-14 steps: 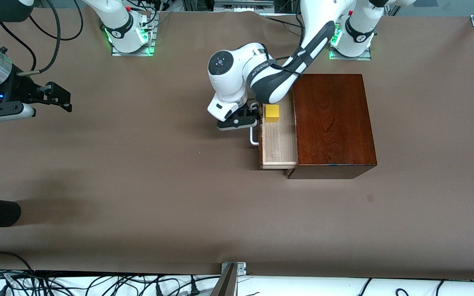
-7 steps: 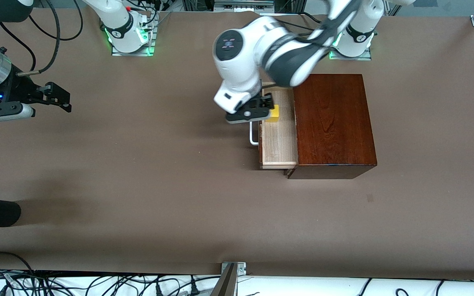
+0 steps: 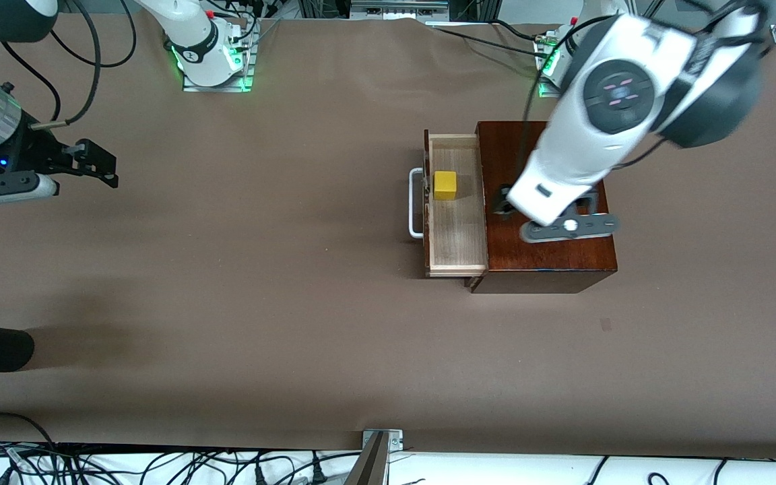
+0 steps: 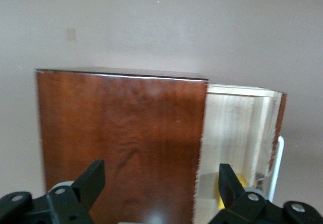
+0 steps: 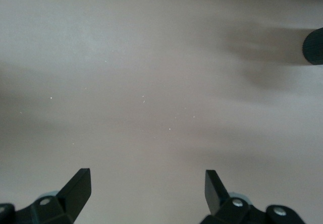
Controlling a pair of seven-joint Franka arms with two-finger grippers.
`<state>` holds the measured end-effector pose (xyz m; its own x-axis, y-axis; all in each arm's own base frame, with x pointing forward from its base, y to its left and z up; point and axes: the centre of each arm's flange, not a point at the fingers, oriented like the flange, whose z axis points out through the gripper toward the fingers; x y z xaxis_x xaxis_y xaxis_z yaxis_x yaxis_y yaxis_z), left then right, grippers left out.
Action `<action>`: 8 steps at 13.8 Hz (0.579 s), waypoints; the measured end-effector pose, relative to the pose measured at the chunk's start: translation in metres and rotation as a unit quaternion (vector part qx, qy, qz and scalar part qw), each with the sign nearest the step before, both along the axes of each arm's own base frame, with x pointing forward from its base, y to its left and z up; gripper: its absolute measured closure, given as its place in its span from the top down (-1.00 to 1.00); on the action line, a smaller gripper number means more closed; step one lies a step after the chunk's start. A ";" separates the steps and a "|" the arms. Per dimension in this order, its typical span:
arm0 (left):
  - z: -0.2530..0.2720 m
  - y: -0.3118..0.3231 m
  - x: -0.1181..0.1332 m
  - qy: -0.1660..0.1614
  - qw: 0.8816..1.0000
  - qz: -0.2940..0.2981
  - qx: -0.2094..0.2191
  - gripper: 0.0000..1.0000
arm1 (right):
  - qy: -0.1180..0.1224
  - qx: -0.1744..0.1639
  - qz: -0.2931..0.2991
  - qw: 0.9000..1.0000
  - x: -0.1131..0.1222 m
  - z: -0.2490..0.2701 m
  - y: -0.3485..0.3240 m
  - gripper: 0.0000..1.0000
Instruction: Open drawer, take yellow block, close drawer
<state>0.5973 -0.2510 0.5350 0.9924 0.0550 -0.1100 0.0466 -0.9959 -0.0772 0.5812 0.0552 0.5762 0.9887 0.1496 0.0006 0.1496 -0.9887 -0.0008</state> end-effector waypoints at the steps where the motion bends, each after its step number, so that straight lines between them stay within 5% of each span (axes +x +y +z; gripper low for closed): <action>1: 0.010 0.021 0.004 0.002 1.000 -0.019 -0.002 1.00 | 0.008 0.000 0.002 1.000 0.003 -0.009 0.003 1.00; 5: 0.043 0.110 0.016 -0.003 0.998 -0.057 -0.010 1.00 | 0.028 0.020 0.086 0.996 0.007 -0.032 0.039 1.00; 8: 0.052 0.161 0.020 -0.003 0.997 -0.081 -0.015 1.00 | 0.044 0.024 0.201 0.978 -0.004 -0.051 0.119 1.00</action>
